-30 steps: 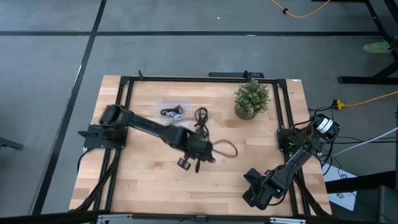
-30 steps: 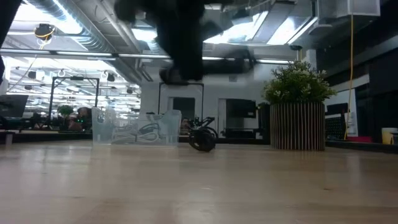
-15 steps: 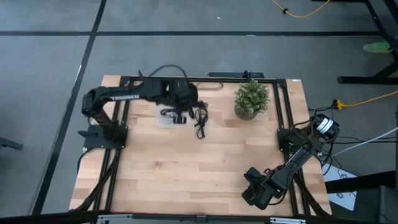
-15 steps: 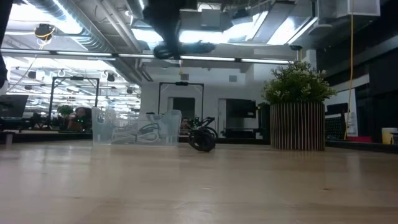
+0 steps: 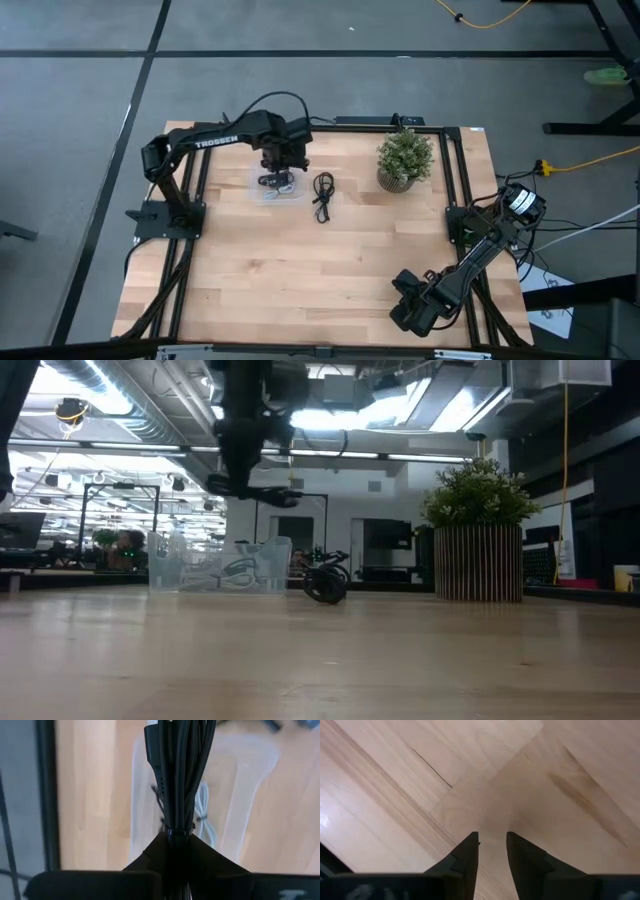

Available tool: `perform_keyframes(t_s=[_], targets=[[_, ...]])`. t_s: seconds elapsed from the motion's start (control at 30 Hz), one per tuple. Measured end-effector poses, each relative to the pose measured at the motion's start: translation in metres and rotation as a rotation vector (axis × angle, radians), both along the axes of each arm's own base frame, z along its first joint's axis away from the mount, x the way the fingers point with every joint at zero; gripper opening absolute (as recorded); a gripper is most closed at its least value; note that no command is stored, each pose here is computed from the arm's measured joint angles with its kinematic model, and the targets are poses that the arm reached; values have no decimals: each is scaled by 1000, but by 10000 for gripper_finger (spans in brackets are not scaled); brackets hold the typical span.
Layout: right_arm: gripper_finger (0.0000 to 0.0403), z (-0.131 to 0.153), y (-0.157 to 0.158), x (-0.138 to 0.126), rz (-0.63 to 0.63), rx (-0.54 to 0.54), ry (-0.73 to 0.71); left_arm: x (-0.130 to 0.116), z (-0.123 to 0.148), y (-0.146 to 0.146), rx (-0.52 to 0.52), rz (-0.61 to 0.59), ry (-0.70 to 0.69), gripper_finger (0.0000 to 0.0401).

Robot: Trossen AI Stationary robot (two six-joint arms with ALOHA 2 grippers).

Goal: Pick and place USB-C Cables
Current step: Put the bottom black USB cable into the transparent bin

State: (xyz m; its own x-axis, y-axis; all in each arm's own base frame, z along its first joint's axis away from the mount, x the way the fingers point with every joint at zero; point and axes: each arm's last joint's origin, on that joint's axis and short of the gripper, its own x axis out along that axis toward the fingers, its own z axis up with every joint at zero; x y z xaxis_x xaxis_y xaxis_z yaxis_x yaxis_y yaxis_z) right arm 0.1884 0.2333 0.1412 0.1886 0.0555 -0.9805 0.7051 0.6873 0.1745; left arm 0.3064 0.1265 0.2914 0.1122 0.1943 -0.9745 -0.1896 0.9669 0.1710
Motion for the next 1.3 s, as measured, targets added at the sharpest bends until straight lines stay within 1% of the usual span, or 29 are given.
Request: perform_keyframes(t_s=[0.1, 0.23, 0.3, 0.47, 0.7, 0.97, 1.07, 1.2, 1.3], targets=[[106, 0, 0, 0, 1, 0, 0, -9, -11, 1, -33, 24, 81, 44], [106, 0, 0, 0, 1, 0, 0, -12, -25, 1, -46, 70, 107, 47], [106, 0, 0, 0, 1, 1, 0, -12, -28, 0, -49, 91, 106, 48], [106, 0, 1, 0, 1, 6, -5, -10, -29, -5, -46, 75, 101, 49], [106, 0, 1, 1, 0, 15, -11, -9, -29, -5, -43, 77, 96, 50], [106, 0, 1, 1, 0, 15, -11, -6, -29, -11, -10, 26, 108, 51], [106, 0, 1, 1, 0, 15, -11, -5, -29, -13, -6, 56, 102, 52], [106, 0, 1, 1, -1, 15, -11, -5, -29, -13, -8, 95, 95, 68], [106, 0, 1, 1, -1, 15, -11, -5, -29, -13, -8, 97, 94, 88]])
